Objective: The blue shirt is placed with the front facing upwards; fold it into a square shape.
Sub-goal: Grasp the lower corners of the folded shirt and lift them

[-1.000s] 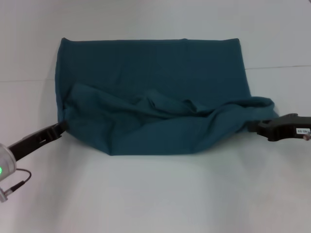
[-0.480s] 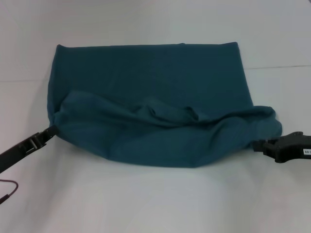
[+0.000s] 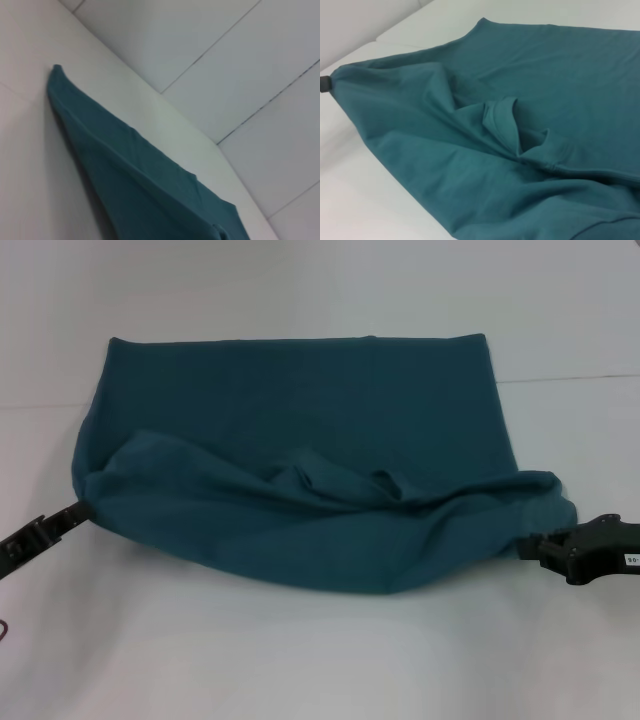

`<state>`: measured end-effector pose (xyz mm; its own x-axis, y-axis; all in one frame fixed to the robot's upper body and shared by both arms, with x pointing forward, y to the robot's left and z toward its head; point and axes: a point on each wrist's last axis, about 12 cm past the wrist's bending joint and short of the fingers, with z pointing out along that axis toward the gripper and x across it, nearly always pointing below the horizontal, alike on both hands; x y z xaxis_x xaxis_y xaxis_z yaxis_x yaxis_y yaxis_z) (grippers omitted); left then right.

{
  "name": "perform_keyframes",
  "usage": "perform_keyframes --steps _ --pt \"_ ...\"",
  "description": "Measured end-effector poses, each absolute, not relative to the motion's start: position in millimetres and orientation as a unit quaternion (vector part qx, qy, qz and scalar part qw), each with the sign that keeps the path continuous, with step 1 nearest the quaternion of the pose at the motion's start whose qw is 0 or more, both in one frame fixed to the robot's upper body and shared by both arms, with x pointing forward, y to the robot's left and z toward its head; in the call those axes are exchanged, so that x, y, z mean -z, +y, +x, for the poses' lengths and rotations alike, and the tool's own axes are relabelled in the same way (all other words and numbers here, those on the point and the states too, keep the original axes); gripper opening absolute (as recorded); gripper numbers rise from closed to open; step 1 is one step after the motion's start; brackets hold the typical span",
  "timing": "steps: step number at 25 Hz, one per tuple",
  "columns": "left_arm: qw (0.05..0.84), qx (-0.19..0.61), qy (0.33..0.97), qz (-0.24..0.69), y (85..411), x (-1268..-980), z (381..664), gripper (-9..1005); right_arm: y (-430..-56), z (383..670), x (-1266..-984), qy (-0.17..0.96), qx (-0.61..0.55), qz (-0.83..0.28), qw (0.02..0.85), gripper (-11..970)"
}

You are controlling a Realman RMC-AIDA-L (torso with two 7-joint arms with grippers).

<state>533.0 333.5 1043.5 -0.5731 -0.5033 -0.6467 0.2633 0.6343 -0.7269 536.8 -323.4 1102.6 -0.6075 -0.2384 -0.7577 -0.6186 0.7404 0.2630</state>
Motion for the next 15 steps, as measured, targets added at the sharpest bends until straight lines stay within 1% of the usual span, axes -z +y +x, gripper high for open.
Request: perform_keyframes --steps 7,10,11,12,15 --pt "0.457 0.438 0.771 -0.063 328.9 -1040.0 518.9 19 -331.4 530.3 -1108.1 0.857 -0.252 -0.255 0.371 25" --pt "0.453 0.441 0.771 -0.072 329.3 -1033.4 507.4 20 -335.8 526.3 -1112.3 0.856 -0.251 -0.254 0.374 24" --pt "0.452 0.443 0.770 -0.078 329.5 -1029.1 498.3 20 -338.5 523.8 -1113.4 0.856 -0.253 -0.251 0.374 24" --pt "0.452 0.443 0.770 -0.078 329.5 -1029.1 498.3 20 -339.9 522.7 -1113.3 0.856 -0.253 -0.249 0.375 24" --pt "0.451 0.449 0.767 -0.087 329.2 -1024.0 486.5 20 -341.9 520.7 -1112.6 0.857 -0.253 -0.247 0.375 24"
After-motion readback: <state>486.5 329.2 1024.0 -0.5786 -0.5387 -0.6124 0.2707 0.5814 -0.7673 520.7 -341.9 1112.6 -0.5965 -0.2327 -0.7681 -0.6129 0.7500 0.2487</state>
